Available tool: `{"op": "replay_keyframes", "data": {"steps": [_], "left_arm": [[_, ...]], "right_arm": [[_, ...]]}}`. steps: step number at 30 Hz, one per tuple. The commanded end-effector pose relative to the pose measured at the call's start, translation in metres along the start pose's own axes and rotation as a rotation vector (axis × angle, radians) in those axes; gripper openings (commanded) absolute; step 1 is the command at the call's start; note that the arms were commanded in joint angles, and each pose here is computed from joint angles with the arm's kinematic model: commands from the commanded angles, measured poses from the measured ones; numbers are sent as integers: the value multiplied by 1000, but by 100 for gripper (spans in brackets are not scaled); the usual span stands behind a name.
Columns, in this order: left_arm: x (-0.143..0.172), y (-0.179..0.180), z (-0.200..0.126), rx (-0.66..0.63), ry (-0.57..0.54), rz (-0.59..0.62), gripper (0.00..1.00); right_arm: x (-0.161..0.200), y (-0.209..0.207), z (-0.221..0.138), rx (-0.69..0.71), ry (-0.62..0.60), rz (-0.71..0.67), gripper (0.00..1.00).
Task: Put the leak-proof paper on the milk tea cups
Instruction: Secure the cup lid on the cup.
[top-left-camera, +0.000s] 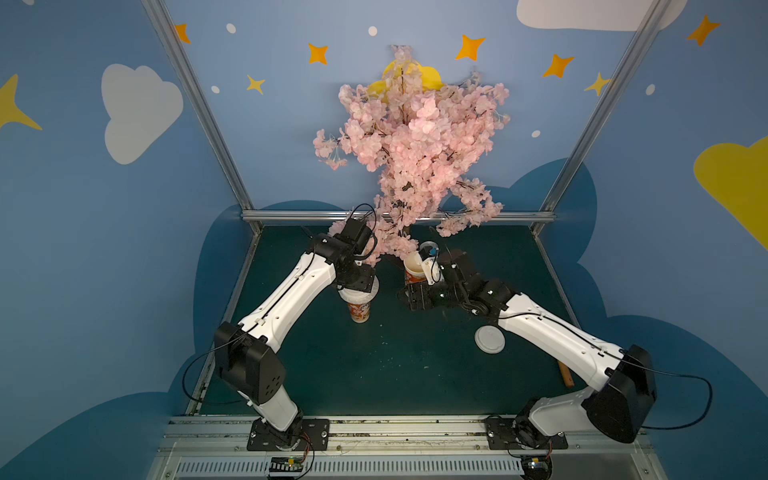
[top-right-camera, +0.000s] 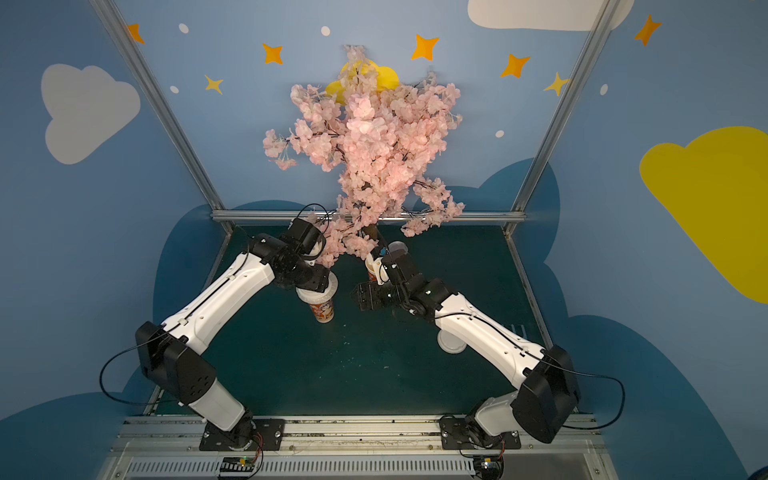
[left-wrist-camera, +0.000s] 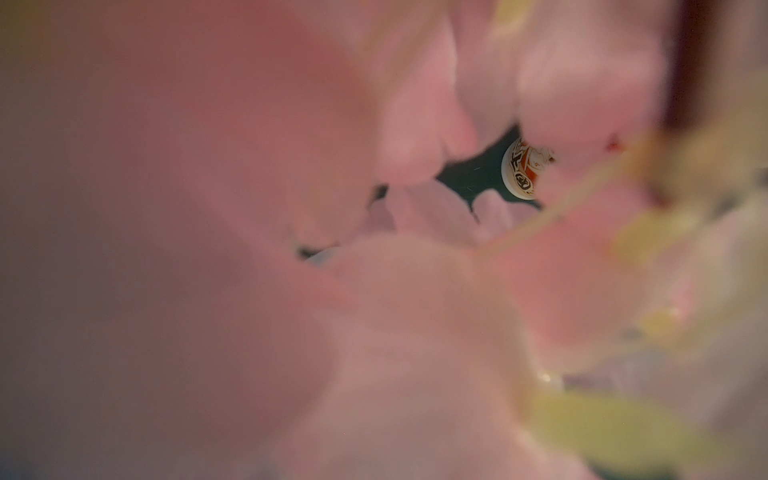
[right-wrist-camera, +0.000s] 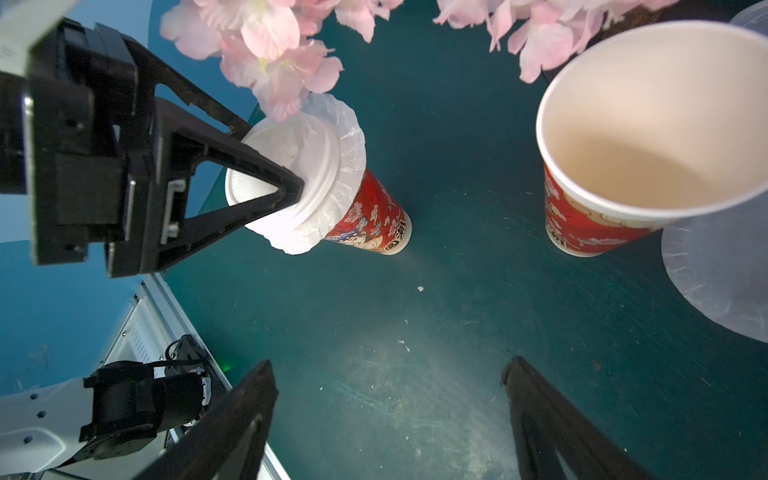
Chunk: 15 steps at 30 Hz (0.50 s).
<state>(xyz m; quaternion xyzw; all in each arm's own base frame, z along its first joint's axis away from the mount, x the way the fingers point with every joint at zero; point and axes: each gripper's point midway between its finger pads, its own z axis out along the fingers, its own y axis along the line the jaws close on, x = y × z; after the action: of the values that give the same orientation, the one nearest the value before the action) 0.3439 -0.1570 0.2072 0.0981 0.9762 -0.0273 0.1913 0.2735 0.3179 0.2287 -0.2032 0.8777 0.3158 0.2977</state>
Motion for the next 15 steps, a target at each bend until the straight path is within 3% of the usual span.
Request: {"op": "replay_keyframes", "data": {"steps": [1, 15], "left_arm": [[0, -1, -4, 2, 11, 8, 77], [0, -4, -2, 9, 12, 13, 77]], "right_arm": [[-4, 1, 1, -12, -8, -4, 86], [-2, 1, 2, -13, -6, 1, 86]]}}
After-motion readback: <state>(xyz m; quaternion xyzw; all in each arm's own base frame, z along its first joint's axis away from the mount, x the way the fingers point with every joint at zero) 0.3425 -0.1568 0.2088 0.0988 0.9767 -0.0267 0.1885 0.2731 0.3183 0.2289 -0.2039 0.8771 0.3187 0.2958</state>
